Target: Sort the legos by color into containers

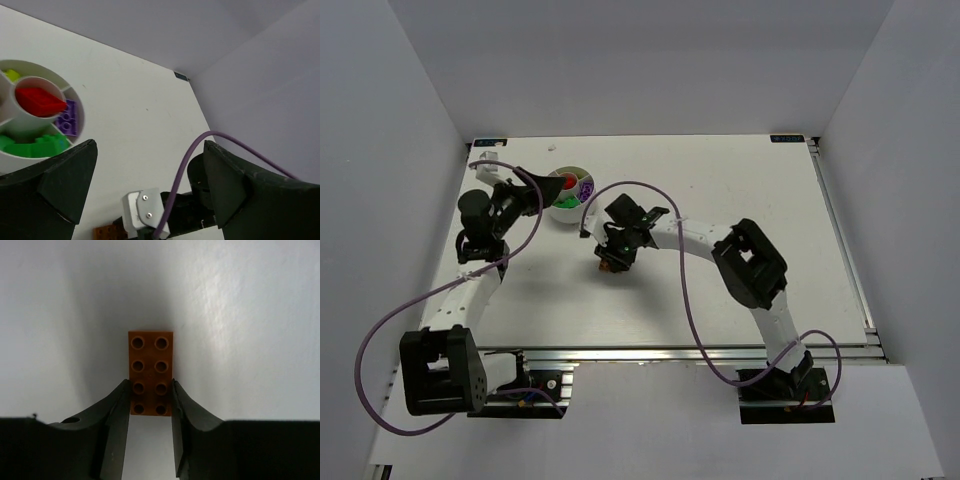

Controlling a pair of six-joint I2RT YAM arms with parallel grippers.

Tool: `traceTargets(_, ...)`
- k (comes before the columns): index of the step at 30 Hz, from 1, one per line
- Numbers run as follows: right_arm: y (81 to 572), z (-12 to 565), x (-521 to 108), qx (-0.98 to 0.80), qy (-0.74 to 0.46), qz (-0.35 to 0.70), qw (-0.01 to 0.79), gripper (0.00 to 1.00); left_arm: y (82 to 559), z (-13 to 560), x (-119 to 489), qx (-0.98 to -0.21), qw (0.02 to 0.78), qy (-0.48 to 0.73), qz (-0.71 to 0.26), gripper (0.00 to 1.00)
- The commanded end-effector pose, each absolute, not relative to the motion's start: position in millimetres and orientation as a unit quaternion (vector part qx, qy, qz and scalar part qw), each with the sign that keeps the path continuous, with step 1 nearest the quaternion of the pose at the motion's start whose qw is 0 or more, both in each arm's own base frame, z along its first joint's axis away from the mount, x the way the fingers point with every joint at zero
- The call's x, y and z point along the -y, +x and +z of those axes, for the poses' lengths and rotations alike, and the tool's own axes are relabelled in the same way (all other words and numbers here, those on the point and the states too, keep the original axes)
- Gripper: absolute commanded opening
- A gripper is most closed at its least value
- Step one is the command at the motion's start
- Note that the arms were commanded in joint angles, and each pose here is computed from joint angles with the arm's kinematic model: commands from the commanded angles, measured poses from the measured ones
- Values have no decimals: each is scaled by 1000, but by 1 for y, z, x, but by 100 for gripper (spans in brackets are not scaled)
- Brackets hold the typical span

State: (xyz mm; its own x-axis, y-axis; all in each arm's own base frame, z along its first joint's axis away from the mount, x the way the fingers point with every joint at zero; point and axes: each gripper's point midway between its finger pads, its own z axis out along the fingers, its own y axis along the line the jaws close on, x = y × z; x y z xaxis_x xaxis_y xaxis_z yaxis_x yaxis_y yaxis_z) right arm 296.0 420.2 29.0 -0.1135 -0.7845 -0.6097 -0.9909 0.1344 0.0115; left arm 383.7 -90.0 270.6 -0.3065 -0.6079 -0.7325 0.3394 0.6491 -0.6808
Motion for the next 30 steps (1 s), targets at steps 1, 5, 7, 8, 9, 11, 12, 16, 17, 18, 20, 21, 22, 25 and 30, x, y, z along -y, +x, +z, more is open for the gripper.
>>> traceTargets(1, 272, 104, -408, -673, -633, 261, 281, 0, 367, 281, 131, -689, 557, -24, -462, 95)
traceTargets(5, 252, 150, -390, -641, -628, 289, 333, 0, 350, 277, 175, -694, 522, 26, -495, 94)
traceTargets(7, 242, 166, -382, -626, -626, 297, 358, 0, 348, 274, 183, -696, 513, 32, -501, 94)
traceTargets(8, 239, 170, -379, -623, -625, 299, 364, 0, 347, 272, 187, -696, 509, 36, -504, 94)
traceTargets(9, 236, 173, -377, -620, -624, 301, 370, 0, 346, 270, 191, -697, 504, 36, -510, 94)
traceTargets(11, 234, 182, -370, -614, -618, 299, 389, 0, 343, 264, 199, -700, 489, 39, -519, 94)
traceTargets(12, 235, 185, -367, -615, -614, 295, 398, 0, 342, 264, 202, -698, 484, 38, -527, 94)
traceTargets(16, 244, 211, -358, -596, -594, 278, 463, 0, 339, 257, 212, -699, 459, 41, -547, 94)
traceTargets(17, 247, 214, -356, -595, -589, 274, 473, 0, 336, 256, 215, -698, 453, 45, -553, 93)
traceTargets(18, 249, 216, -354, -593, -586, 268, 482, 0, 336, 255, 217, -697, 449, 45, -558, 93)
traceTargets(20, 251, 224, -351, -585, -578, 263, 504, 0, 334, 255, 220, -695, 442, 52, -564, 91)
traceTargets(21, 252, 226, -348, -588, -574, 257, 509, 0, 333, 256, 221, -694, 441, 53, -567, 90)
traceTargets(22, 255, 232, -349, -581, -569, 254, 524, 0, 332, 255, 222, -694, 438, 55, -568, 90)
traceTargets(25, 260, 236, -346, -578, -561, 244, 540, 0, 328, 257, 226, -692, 431, 67, -575, 88)
traceTargets(30, 267, 242, -344, -570, -550, 233, 565, 0, 321, 253, 238, -695, 408, 85, -586, 87)
